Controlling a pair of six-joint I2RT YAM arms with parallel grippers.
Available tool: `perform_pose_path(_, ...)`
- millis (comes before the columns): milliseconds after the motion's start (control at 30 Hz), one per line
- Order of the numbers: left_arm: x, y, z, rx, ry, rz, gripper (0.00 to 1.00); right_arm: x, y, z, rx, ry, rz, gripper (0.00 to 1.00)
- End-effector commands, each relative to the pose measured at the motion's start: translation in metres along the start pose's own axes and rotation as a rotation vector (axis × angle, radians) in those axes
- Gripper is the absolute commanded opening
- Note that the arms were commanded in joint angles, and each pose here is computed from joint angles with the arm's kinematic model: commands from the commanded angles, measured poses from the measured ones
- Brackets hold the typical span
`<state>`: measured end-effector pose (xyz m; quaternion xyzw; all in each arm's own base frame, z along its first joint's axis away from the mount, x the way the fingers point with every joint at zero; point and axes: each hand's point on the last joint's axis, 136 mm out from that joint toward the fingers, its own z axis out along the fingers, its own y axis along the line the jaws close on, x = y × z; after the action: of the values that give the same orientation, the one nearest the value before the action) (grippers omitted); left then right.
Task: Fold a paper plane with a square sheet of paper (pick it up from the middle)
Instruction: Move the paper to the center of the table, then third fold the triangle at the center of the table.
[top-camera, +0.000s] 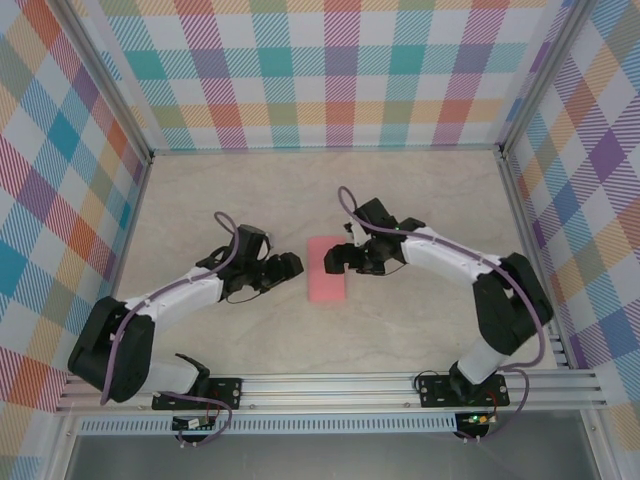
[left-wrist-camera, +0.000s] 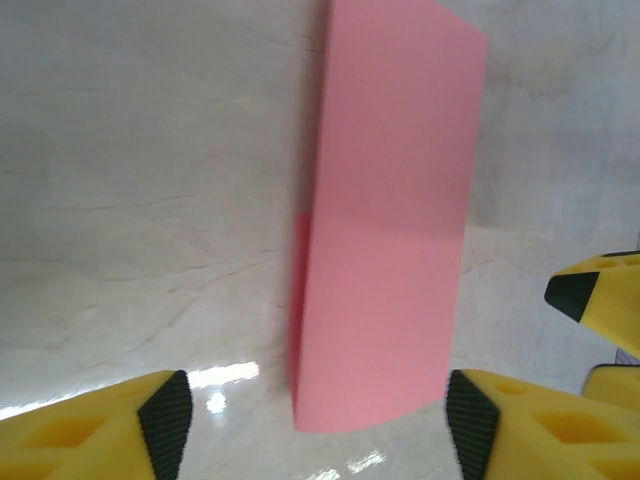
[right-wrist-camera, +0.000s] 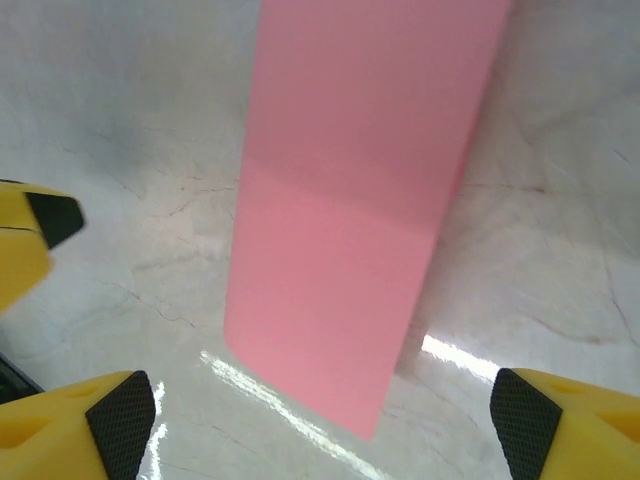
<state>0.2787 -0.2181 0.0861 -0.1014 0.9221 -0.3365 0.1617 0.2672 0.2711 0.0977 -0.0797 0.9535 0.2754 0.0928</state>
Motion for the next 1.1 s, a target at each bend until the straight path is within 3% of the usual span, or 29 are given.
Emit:
perform_pose_path(0, -0.016, -0.041, 0.012, 0.121, -0.018, 0.029, 0.62, 0.004, -0.009, -0.002, 0.002, -0.058, 0.231, 0.9)
perform_pose_path(300, -0.026, -0.047, 0.049, 0.126, 0.027, 0.0, 0.49, 0.012, -0.008, 0.018, -0.164, -0.054, 0.409, 0.85)
perform_pose_path(467, -0.025, -0.041, 0.052, 0.101, 0.026, -0.009, 0.49, 0.016, 0.0, 0.032, -0.232, 0.003, 0.407, 0.79)
perform_pose_path(733, -0.024, -0.039, 0.051, 0.094, 0.026, -0.01, 0.48, 0.024, 0.0, 0.048, -0.249, 0.08, 0.414, 0.78)
perform_pose_path(833, -0.024, -0.039, 0.052, 0.094, 0.029, -0.01, 0.48, 0.028, 0.003, 0.05, -0.287, 0.101, 0.421, 0.74)
perform_pose_path(1067, -0.022, -0.042, 0.056, 0.117, 0.044, -0.012, 0.47, 0.033, -0.003, 0.047, -0.29, 0.064, 0.469, 0.47)
